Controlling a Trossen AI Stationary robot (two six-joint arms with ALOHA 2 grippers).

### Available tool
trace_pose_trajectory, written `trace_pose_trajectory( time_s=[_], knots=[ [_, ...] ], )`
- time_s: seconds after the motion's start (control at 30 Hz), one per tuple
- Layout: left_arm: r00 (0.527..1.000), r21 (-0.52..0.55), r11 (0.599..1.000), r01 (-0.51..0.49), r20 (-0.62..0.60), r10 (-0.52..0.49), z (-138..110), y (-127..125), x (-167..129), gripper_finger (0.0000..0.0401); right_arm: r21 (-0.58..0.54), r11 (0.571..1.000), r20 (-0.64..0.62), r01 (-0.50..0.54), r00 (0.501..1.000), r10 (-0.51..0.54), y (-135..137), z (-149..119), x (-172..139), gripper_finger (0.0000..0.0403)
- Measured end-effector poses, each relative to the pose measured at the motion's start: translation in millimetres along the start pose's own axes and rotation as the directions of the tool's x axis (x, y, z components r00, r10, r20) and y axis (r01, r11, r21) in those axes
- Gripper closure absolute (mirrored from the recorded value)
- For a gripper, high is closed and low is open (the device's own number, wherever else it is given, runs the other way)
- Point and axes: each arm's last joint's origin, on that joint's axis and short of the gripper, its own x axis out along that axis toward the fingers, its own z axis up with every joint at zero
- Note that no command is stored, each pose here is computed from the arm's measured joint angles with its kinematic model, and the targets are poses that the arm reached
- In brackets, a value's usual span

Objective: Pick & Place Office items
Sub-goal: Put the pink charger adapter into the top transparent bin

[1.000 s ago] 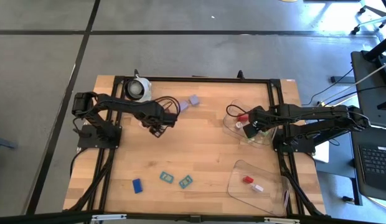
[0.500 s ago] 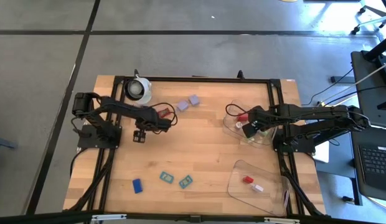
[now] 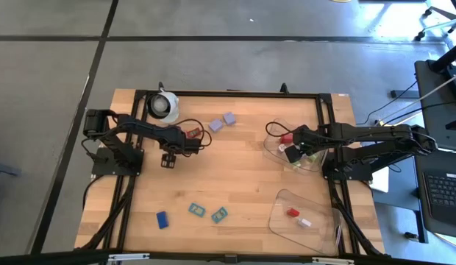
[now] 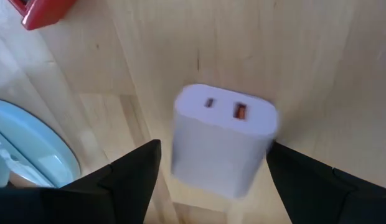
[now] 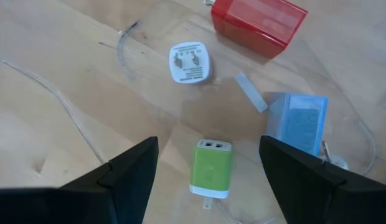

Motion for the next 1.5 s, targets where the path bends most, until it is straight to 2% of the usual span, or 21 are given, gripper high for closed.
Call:
trace_pose_trajectory(
  time_s=[0.1, 0.3, 0.43, 0.57, 0.6, 0.67, 0.8, 0.87, 0.97, 1.0, 1.07, 1.13, 1.3, 1.43, 1.5],
  knots=[
    [1.0, -0.023, 1.0, 0.004, -0.001, -0.004, 0, 2, 1, 0.0124, 0.001, 1.0, 0.001, -0.002, 1.0, 0.002, 0, 0, 0, 0.0119],
    [0.999, -0.046, 0.998, 0.047, 0.003, -0.047, -1, 1, 1, 0.0204, 0.001, 1.0, 0.004, -0.008, 1.0, 0.008, 1, 0, 0, 0.0119],
    [0.998, -0.134, 0.989, 0.069, 0.001, -0.069, -1, 1, 1, 0.0208, 0.001, 1.0, 0.005, -0.009, 1.0, 0.009, 1, 1, 0, 0.0119],
    [0.997, -0.269, 0.96, 0.079, 0.013, -0.079, 5, 4, -7, 0.0208, 0.001, 1.0, 0.008, -0.015, 1.0, 0.015, 1, 1, 0, 0.0119],
    [0.996, -0.302, 0.949, 0.09, 0.036, -0.083, 8, 6, -10, 0.0208, 0.002, 1.0, 0.008, -0.023, 1.0, 0.023, 2, 1, 0, 0.0119],
    [0.982, -0.371, 0.918, 0.14, 0.169, -0.081, 25, 12, -24, 0.0208, 0.003, 0.999, 0.003, -0.048, 0.999, 0.048, 4, 2, 0, 0.0119],
    [0.946, -0.422, 0.885, 0.196, 0.319, -0.058, 44, 21, -48, 0.0208, 0.006, 0.994, 0.02, -0.111, 0.994, 0.111, 9, 5, -1, 0.0119],
    [0.878, -0.424, 0.872, 0.245, 0.478, -0.013, 61, 27, -70, 0.0208, 0.006, 0.991, 0.032, -0.137, 0.99, 0.136, 12, 7, -4, 0.0119],
    [0.765, -0.408, 0.862, 0.3, 0.643, 0.039, 79, 32, -95, 0.0208, -0.01, 0.986, 0.073, -0.169, 0.983, 0.169, 19, 13, -15, 0.0119],
    [0.71, -0.396, 0.862, 0.316, 0.701, 0.061, 86, 33, -105, 0.0208, -0.02, 0.984, 0.089, -0.177, 0.98, 0.178, 21, 15, -20, 0.0119],
    [0.568, -0.368, 0.863, 0.346, 0.814, 0.12, 96, 38, -127, 0.0208, -0.046, 0.979, 0.129, -0.197, 0.971, 0.201, 26, 20, -30, 0.0119],
    [0.444, -0.337, 0.871, 0.358, 0.882, 0.159, 103, 40, -143, 0.0205, -0.073, 0.975, 0.18, -0.211, 0.959, 0.221, 31, 26, -42, 0.0119],
    [0.137, -0.317, 0.883, 0.346, 0.948, 0.287, 111, 43, -178, 0.0201, -0.142, 0.964, 0.335, -0.225, 0.905, 0.261, 42, 41, -76, 0.0119],
    [-0.021, -0.335, 0.877, 0.344, 0.931, 0.364, 110, 45, -195, 0.0203, -0.228, 0.944, 0.443, -0.237, 0.838, 0.317, 51, 51, -101, 0.0119],
    [-0.069, -0.332, 0.871, 0.362, 0.922, 0.381, 109, 47, -200, 0.0202, -0.302, 0.923, 0.476, -0.238, 0.801, 0.363, 55, 54, -109, 0.0119]
  ],
)
